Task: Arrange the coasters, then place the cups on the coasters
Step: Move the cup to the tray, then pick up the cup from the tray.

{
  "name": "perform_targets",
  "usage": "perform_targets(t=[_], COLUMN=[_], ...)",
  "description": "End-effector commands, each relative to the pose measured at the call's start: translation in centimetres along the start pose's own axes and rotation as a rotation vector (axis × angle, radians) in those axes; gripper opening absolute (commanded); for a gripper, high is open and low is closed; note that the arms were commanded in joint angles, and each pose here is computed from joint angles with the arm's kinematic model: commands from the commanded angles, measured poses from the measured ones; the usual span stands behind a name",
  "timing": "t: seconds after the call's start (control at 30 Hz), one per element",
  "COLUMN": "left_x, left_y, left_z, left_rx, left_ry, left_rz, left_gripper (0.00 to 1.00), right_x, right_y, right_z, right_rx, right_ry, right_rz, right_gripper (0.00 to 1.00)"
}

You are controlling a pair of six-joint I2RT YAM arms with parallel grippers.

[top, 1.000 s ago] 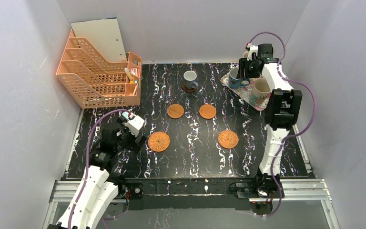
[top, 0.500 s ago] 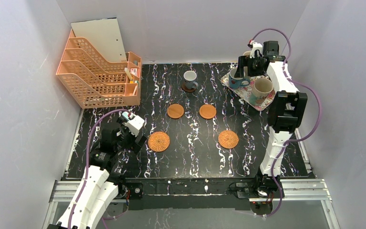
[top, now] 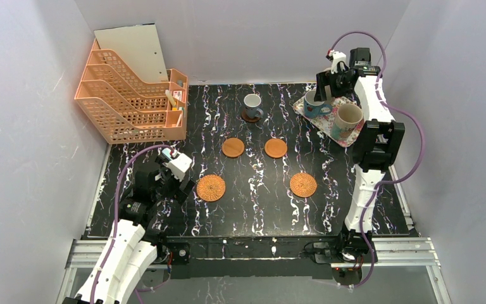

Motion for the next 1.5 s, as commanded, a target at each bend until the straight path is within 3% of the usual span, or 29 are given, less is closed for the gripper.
perform_targets(t=[0.0, 0.83, 1.47], left_x=[0.2, 0.2, 0.2], left_y=[-0.1, 0.0, 0.0], left_z=[-0.1, -0.1, 0.0], left_rx=[0.002, 0.001, 0.002], left_ry=[0.000, 0.002, 0.000], left_rz=[-0.002, 0.000, 0.003], left_gripper=[0.98, 0.98, 0.98], right_x=[0.6, 1.5, 2.1], right_y=[0.4, 4.0, 5.0], right_z=[-1.1, -3.0, -2.4], right_rx=[-0.039, -0.068, 0.062], right_ry=[0.045, 0.098, 0.051], right_rz=[0.052, 0.222, 0.077], right_gripper=[0.98, 0.98, 0.98])
Point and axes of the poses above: each gripper's point midway between its finger pads, its own x axis out along the fingers, its own y axis along the line the jaws close on, z = x × y, the point moved 4 cm from there along -x, back along the fingers, and after that the axes turned 9 degrees about -x, right-handed, at the moved point
